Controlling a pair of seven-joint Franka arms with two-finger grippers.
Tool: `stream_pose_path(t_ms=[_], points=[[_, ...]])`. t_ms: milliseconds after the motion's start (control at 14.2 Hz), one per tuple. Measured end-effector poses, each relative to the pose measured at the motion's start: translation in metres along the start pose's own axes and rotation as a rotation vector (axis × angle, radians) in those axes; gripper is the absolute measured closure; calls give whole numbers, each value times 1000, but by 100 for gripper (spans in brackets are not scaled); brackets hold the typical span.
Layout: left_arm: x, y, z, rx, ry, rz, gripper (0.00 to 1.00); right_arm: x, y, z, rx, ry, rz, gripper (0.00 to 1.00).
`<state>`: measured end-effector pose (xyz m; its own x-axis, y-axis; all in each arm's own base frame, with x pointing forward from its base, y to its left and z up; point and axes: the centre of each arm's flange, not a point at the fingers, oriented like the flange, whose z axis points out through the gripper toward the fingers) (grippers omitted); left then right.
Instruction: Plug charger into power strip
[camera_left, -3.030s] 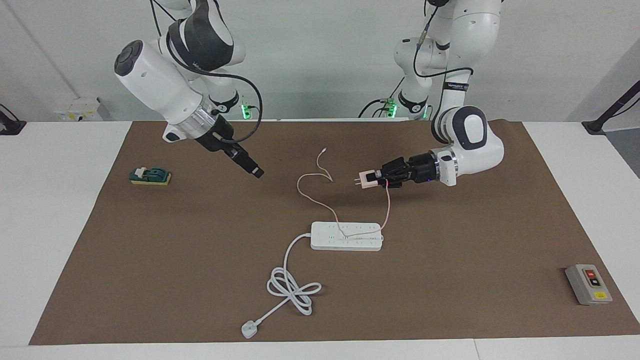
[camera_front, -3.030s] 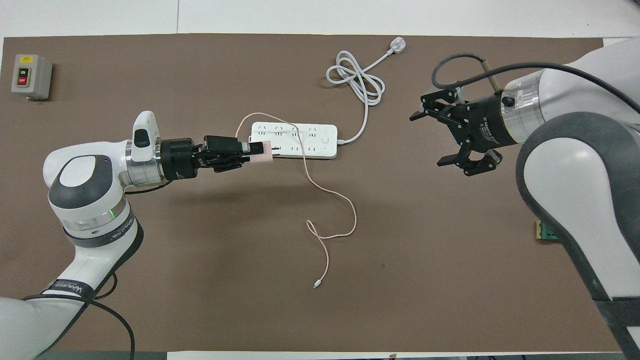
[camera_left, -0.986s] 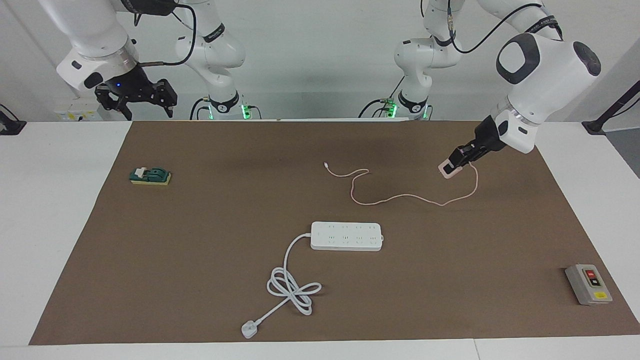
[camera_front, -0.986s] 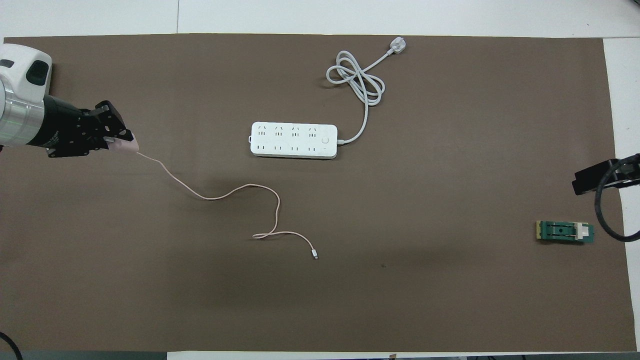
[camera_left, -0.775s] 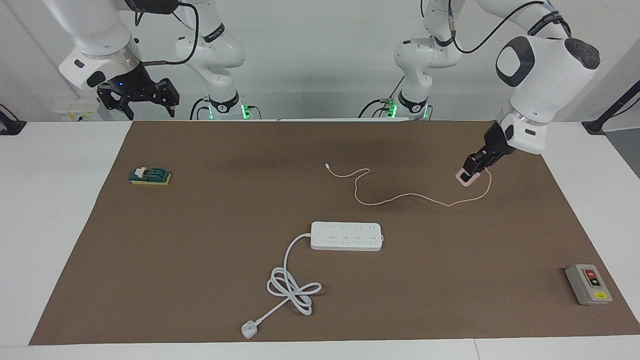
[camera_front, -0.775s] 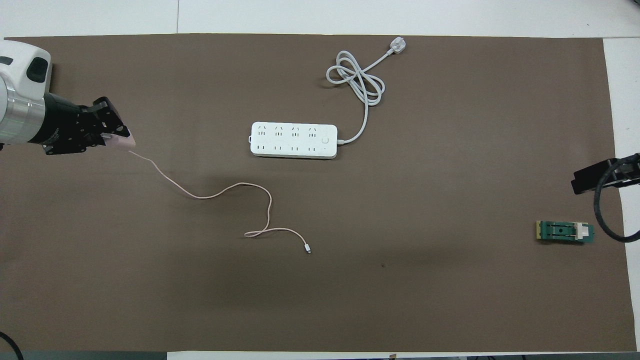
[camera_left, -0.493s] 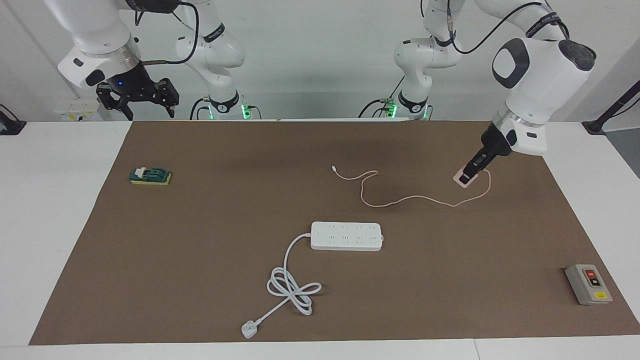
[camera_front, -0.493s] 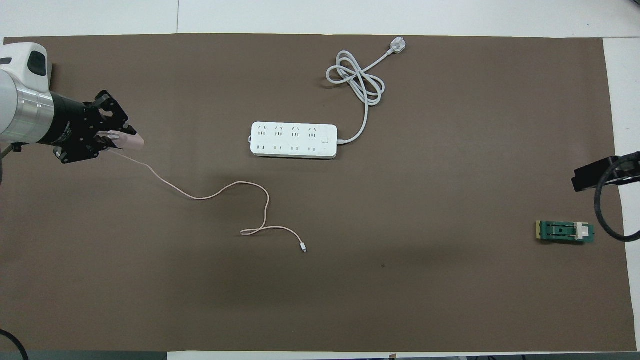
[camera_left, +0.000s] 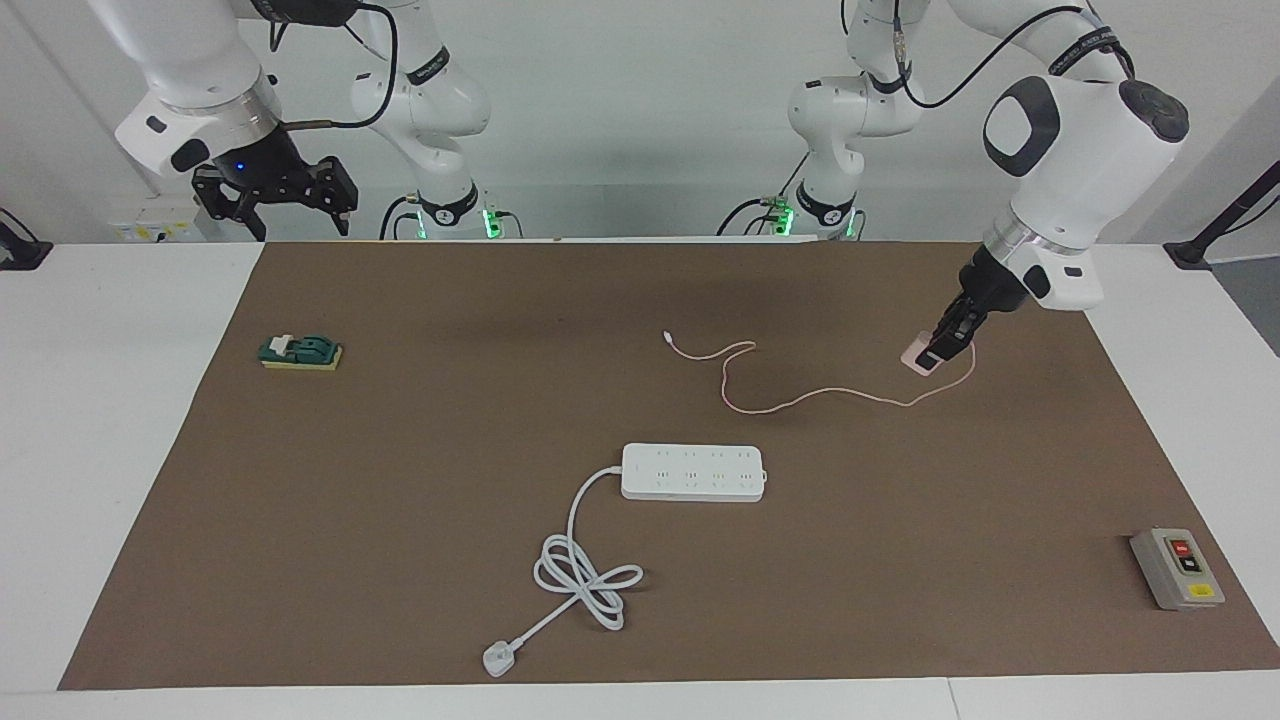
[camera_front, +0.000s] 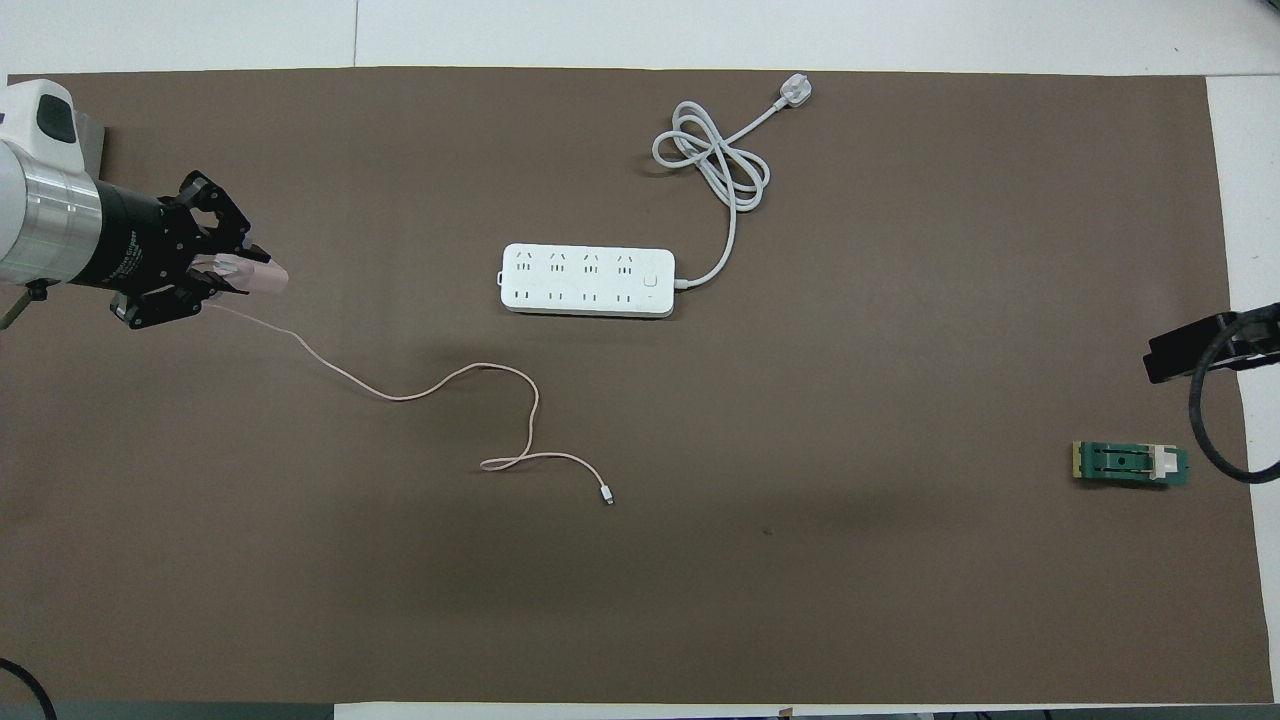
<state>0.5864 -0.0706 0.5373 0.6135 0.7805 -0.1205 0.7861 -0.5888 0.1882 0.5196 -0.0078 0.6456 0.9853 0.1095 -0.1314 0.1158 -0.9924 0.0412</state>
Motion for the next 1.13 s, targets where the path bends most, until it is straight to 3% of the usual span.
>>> stream_pose_path(t_ms=[352,916,1127], points=[[-6,8,12,43,65,-272,68,0,0,0,0,0,0,0],[-102,91,88,133,153,-549,68,0,0,0,0,0,0,0],[-121,113,112,166,168,-608,68,0,0,0,0,0,0,0]])
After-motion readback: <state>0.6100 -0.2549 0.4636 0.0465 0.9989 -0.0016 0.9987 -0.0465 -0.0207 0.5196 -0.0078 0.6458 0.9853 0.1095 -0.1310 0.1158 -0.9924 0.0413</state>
